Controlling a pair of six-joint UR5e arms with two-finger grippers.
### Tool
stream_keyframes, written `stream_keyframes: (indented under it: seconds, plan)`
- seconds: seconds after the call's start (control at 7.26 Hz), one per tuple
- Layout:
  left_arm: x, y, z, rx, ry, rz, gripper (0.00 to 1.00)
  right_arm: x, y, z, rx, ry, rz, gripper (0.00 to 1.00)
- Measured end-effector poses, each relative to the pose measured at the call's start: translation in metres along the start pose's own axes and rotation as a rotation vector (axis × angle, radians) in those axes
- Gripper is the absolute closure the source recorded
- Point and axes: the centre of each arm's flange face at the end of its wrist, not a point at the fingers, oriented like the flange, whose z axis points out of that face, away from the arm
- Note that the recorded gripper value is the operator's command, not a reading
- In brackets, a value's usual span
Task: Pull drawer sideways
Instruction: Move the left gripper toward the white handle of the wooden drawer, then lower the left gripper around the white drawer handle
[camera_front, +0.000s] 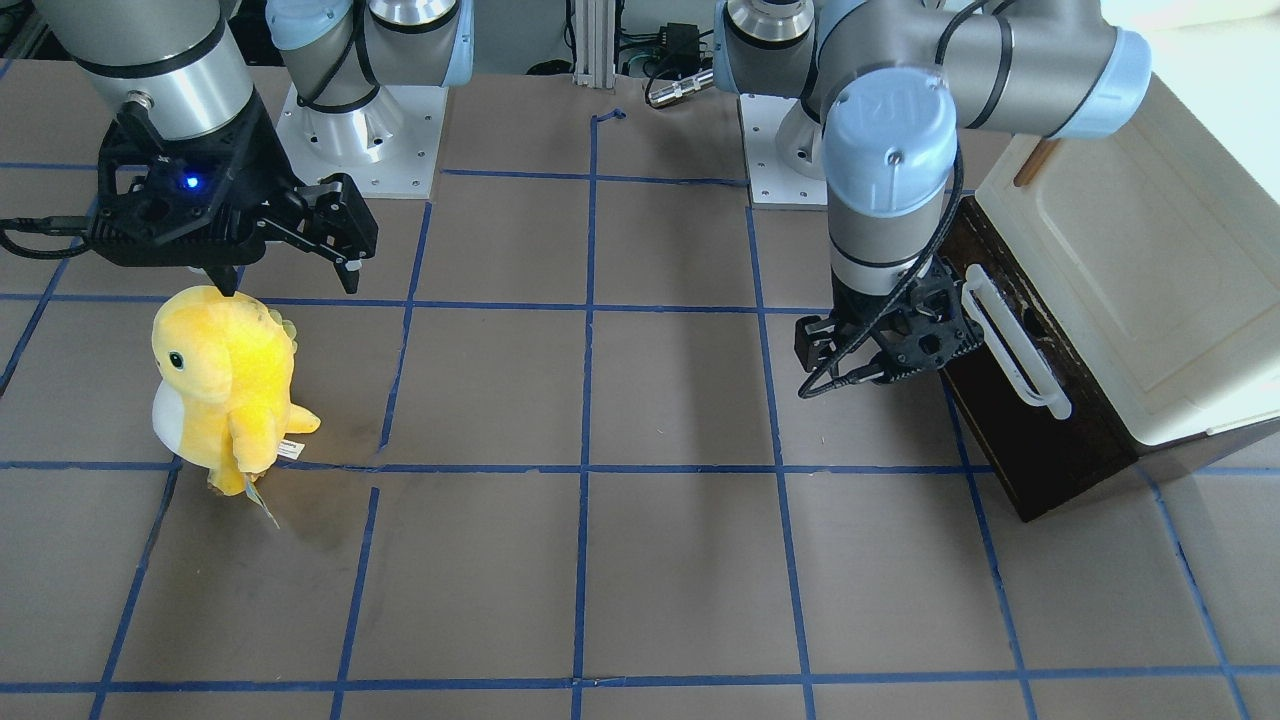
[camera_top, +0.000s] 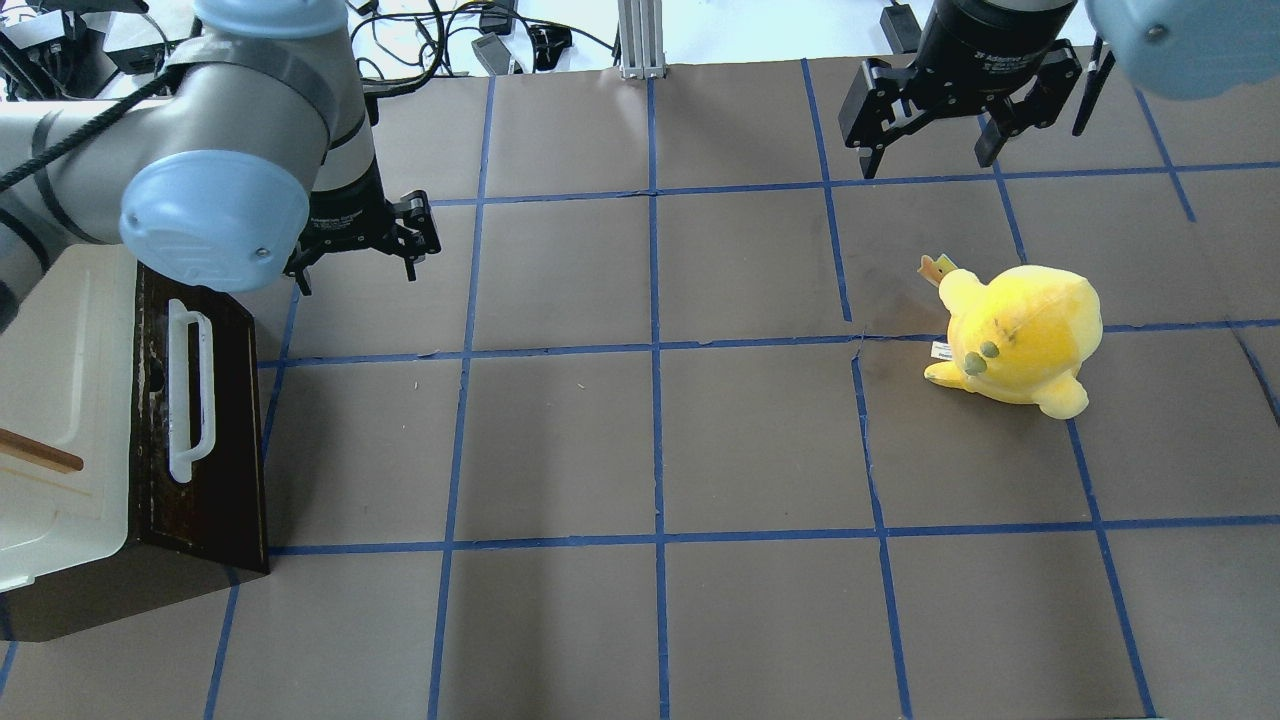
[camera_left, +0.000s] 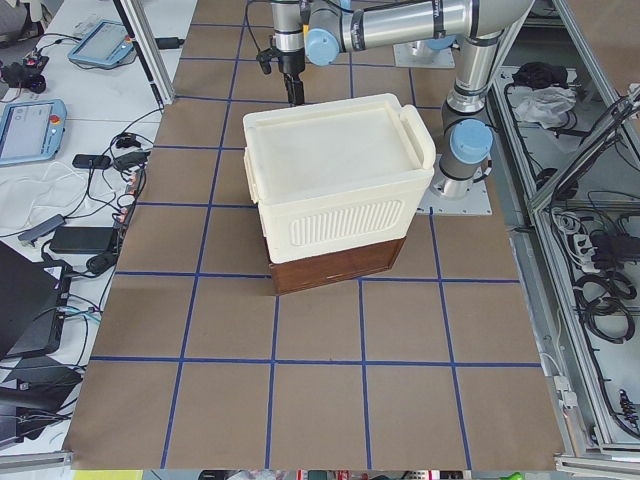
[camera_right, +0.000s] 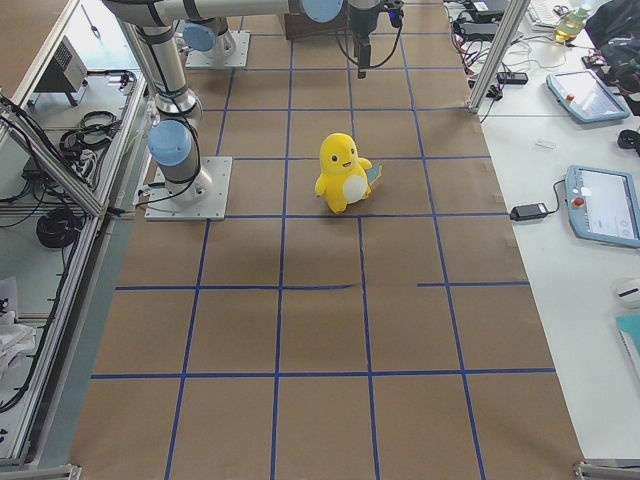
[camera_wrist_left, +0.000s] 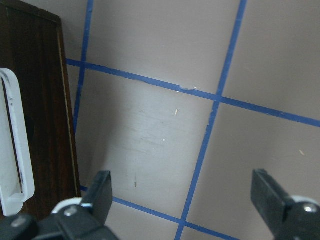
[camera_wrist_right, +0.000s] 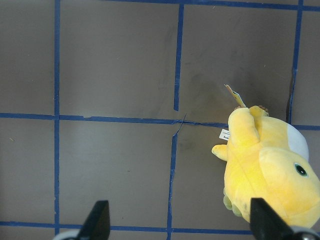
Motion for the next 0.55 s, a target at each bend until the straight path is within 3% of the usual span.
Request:
stream_keyframes:
  seconds: [0.28, 0.55]
  plan:
    - [0.008, -0.012, 0.043, -0.031, -0.202, 0.006, 0.02, 0.000, 0.000, 0.000, 0.000, 0.000, 0.001, 0.00]
    - [0.017, -0.019, 0.084, -0.042, -0.357, 0.012, 0.02, 0.000, 0.000, 0.000, 0.000, 0.000, 0.001, 0.00]
